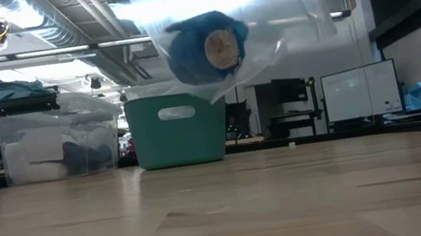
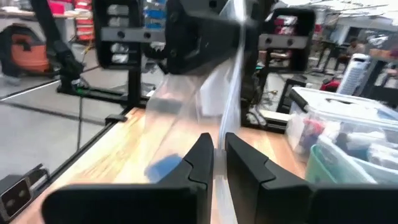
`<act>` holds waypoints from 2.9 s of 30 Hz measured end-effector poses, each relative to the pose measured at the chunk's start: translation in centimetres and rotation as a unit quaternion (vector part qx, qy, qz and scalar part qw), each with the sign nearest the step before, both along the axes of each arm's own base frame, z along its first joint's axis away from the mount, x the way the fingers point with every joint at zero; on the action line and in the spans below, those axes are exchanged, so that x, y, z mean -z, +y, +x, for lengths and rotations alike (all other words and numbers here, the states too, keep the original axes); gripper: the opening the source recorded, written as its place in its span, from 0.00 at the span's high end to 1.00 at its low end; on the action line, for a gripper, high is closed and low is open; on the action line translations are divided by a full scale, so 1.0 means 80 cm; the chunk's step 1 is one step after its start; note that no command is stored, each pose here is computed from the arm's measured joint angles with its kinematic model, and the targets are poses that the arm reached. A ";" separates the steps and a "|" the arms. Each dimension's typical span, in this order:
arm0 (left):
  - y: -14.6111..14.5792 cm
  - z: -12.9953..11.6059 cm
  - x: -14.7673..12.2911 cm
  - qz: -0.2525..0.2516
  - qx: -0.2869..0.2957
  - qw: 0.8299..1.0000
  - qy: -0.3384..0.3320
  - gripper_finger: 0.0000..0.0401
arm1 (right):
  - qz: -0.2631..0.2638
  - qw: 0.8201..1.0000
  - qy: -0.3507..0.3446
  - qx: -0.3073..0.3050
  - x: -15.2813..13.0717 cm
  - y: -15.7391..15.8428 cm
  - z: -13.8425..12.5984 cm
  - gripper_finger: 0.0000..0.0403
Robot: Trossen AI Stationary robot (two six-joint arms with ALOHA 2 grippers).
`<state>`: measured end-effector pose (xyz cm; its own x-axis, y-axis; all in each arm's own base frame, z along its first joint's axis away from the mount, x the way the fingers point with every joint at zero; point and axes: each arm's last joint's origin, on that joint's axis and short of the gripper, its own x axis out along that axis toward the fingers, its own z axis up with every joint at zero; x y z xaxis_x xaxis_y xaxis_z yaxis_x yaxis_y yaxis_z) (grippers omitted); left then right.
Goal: Roll bandage
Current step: Close the transparent zip bag, then put the transparent zip bag into the green bin
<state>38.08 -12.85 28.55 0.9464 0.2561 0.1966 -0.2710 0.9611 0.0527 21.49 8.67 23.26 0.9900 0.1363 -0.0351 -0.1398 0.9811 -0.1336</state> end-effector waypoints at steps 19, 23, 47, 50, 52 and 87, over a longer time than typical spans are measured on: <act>-0.005 -0.004 -0.007 0.025 -0.002 1.000 -0.017 1.00 | -0.030 0.991 0.122 -0.055 0.031 0.002 -0.005 0.91; -0.006 -0.004 -0.007 0.024 -0.001 1.000 -0.018 1.00 | -0.038 0.987 0.144 -0.055 0.036 0.001 -0.007 0.91; -0.008 -0.007 -0.015 0.019 0.001 0.999 -0.030 1.00 | -0.026 0.988 0.146 -0.044 0.038 0.001 -0.007 0.73; -0.008 -0.006 -0.012 0.022 0.002 0.999 -0.023 1.00 | -0.018 0.988 0.149 -0.043 0.038 0.001 -0.007 0.62; -0.008 -0.006 -0.013 0.024 0.001 0.999 -0.025 1.00 | -0.015 0.989 0.142 -0.043 0.036 0.001 -0.007 0.55; 0.186 -0.037 -0.121 0.160 -0.304 0.933 -0.107 1.00 | -0.031 0.997 -0.063 0.035 -0.050 -0.025 -0.051 0.42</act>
<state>35.13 2.04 38.23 0.5758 0.6293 0.5219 -0.7982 0.5708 0.1925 17.41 6.66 27.24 0.9941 0.0686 0.0840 -0.0501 0.9773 -0.2058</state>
